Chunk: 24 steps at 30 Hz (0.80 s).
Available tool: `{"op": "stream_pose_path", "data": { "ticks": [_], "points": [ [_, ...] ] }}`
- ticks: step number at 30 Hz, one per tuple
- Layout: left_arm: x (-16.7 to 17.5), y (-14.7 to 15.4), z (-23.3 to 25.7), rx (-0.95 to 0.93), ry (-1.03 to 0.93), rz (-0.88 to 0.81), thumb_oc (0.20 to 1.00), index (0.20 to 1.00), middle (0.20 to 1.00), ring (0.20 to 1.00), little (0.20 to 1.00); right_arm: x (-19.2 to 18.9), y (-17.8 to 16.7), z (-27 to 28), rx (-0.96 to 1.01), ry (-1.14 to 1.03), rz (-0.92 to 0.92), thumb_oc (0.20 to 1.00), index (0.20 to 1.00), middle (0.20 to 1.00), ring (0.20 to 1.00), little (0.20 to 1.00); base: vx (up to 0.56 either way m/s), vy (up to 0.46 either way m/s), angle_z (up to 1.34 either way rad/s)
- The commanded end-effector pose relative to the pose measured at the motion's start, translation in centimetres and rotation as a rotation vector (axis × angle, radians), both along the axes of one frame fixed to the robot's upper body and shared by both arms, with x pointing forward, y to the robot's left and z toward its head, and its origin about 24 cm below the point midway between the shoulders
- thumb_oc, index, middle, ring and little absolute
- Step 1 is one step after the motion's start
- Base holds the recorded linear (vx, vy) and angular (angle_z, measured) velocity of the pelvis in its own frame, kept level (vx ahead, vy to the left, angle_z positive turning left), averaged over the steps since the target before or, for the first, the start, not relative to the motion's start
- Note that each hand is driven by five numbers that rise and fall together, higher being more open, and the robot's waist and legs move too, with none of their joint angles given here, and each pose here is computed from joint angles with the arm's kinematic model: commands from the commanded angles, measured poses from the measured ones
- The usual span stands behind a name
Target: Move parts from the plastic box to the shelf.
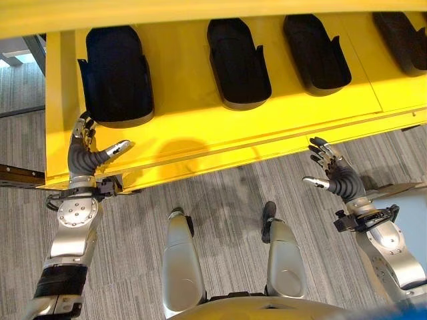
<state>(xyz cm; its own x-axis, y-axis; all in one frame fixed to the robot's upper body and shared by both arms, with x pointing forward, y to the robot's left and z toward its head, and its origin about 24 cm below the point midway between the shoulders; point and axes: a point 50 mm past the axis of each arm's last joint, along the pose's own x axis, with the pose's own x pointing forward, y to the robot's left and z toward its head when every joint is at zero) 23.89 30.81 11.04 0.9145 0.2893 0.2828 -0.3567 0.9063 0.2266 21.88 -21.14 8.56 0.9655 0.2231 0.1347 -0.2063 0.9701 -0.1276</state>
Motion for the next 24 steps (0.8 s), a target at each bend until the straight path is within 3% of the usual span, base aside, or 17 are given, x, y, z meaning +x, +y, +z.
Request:
{"op": "stream_pose_path", "data": {
  "ticks": [1,16,24],
  "points": [
    [-0.1,-1.4,0.7,-0.024,-0.067,-0.089,1.0,1.0,1.0,1.0,1.0,-0.2,-0.8,1.8,0.027,-0.112,-0.043,1.0,1.0,1.0,1.0,1.0,0.01,-0.009,0.05],
    [-3.4,-0.2,-2.2,-0.078,0.034,-0.045,1.0,1.0,1.0,1.0,1.0,0.3,-0.7,1.4,0.023,-0.112,-0.062,1.0,1.0,1.0,1.0,1.0,0.04,-0.013,0.07],
    [-4.7,-3.5,-4.4,-0.21,0.111,-0.229,1.0,1.0,1.0,1.0,1.0,-0.1,-1.0,-0.3,0.028,-0.052,-0.109,1.0,1.0,1.0,1.0,1.0,0.12,-0.028,0.16]
  ]
}}
